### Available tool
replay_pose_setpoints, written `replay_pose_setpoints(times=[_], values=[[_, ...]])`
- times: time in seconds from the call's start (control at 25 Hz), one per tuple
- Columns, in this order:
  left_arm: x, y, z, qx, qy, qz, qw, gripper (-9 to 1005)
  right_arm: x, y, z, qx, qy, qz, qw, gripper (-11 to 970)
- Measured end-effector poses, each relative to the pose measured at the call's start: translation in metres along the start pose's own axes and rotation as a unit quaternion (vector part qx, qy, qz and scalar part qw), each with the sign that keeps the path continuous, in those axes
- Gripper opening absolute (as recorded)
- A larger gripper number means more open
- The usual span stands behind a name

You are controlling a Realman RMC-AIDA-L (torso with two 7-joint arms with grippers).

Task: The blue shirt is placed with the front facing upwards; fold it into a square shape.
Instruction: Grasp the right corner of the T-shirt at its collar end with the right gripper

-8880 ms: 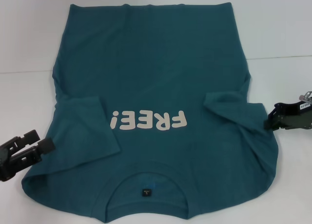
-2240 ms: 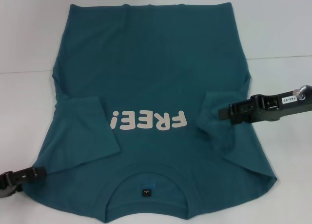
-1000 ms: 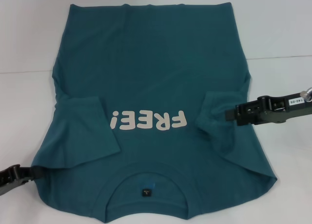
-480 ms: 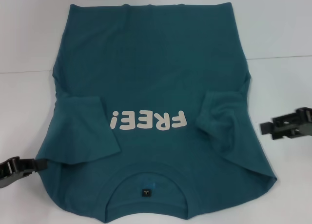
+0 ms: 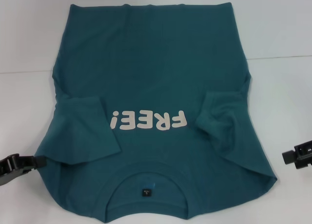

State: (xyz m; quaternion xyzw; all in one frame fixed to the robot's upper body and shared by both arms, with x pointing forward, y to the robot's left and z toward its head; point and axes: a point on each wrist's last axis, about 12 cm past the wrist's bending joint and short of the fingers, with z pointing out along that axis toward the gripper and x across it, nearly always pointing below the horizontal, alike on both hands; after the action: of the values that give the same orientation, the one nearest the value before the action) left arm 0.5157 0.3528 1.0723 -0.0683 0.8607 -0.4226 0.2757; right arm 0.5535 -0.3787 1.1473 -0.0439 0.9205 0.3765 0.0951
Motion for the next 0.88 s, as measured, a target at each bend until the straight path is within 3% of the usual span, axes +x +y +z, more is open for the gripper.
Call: replay_pose_setpoints(times=[0.36,0.88], values=[[0.000,0.003,-0.001,-0.008,-0.006,-0.003,1.000,22,0.004,-0.010,0.008,0.032,0.003,0.044,0.999,499],[0.002,0.004,0.000,-0.012,-0.009,-0.005,1.000,25,0.010,-0.023,0.037,0.060,-0.002,0.090,0.994,490]])
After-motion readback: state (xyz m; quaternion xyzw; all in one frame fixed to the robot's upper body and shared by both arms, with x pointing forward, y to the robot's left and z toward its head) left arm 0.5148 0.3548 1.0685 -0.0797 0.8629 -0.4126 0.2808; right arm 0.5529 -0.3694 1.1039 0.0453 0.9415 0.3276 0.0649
